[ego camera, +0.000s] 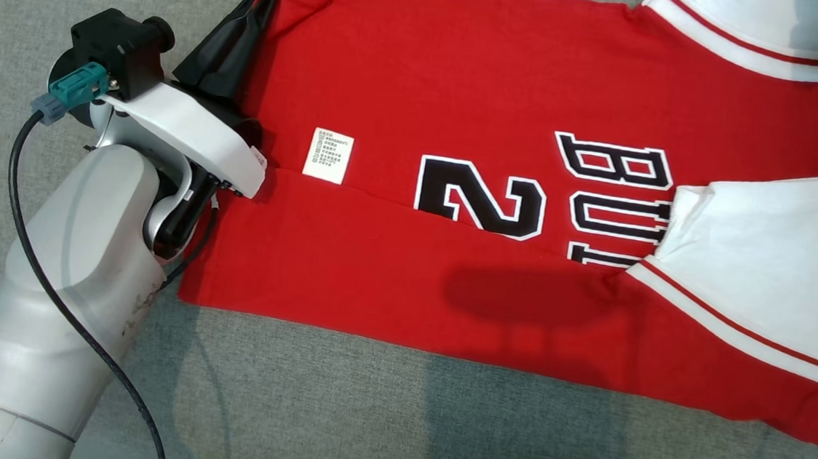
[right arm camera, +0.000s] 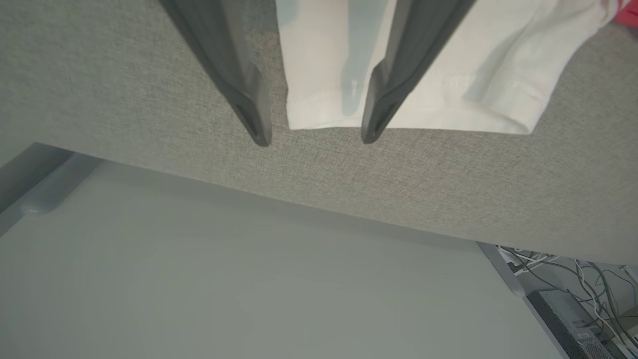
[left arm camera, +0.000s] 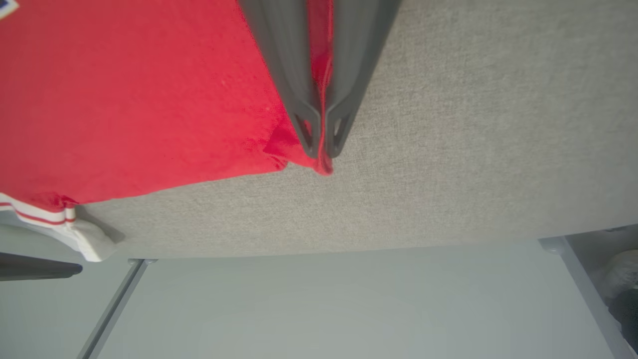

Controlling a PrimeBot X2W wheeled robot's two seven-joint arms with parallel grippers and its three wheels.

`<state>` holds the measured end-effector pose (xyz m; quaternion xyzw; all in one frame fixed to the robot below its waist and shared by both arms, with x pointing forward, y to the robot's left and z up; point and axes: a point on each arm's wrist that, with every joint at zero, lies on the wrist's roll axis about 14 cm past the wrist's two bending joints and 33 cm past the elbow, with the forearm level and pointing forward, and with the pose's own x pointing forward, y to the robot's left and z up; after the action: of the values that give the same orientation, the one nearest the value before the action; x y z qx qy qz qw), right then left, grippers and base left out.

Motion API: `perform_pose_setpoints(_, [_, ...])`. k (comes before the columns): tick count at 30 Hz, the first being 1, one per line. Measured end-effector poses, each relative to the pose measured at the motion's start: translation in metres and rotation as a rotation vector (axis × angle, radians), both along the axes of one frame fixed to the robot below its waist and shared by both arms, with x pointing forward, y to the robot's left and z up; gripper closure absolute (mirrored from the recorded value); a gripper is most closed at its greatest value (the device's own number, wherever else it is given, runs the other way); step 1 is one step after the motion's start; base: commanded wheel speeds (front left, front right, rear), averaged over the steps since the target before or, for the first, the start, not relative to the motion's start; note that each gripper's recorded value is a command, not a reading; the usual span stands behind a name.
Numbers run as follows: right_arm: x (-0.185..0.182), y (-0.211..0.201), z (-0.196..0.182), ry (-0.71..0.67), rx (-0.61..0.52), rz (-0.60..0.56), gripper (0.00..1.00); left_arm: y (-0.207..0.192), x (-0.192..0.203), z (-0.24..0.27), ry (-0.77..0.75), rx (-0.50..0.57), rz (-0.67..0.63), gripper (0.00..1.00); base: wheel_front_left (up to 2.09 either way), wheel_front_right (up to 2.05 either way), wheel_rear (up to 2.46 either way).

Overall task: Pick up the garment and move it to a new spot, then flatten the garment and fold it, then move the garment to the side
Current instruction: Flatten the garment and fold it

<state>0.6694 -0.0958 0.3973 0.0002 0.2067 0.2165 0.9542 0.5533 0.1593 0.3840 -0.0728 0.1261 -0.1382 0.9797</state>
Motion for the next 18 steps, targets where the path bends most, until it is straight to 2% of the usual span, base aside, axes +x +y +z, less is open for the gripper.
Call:
perform_pose_setpoints(3, [0.004,0.002,-0.01,0.032,-0.006,-0.003,0.13,0.001,-0.001,-0.003,0.006,0.001,0.001,1.0,0.0,0.0,0.0])
perform_pose_setpoints(10, [0.006,-0.001,-0.03,0.099,-0.005,-0.034,0.13,-0.002,-0.002,-0.002,-0.001,-0.011,0.001,1.0,0.0,0.0,0.0])
perform_pose_setpoints(13, [0.008,0.001,-0.032,0.112,-0.011,-0.029,0.2,-0.002,-0.002,-0.003,-0.002,-0.007,-0.001,1.0,0.0,0.0,0.0])
perform_pose_setpoints(14, [0.009,0.002,-0.032,0.115,-0.008,-0.027,0.29,-0.002,-0.002,-0.003,-0.002,-0.005,-0.003,1.0,0.0,0.0,0.0])
perform_pose_setpoints(16, [0.009,0.005,-0.033,0.12,0.0,-0.024,0.53,-0.002,-0.001,-0.002,-0.005,-0.003,-0.005,1.0,0.0,0.0,0.0])
perform_pose_setpoints(18, [0.009,0.006,-0.033,0.121,0.003,-0.02,0.86,-0.003,0.002,-0.001,-0.011,-0.003,-0.007,1.0,0.0,0.0,0.0])
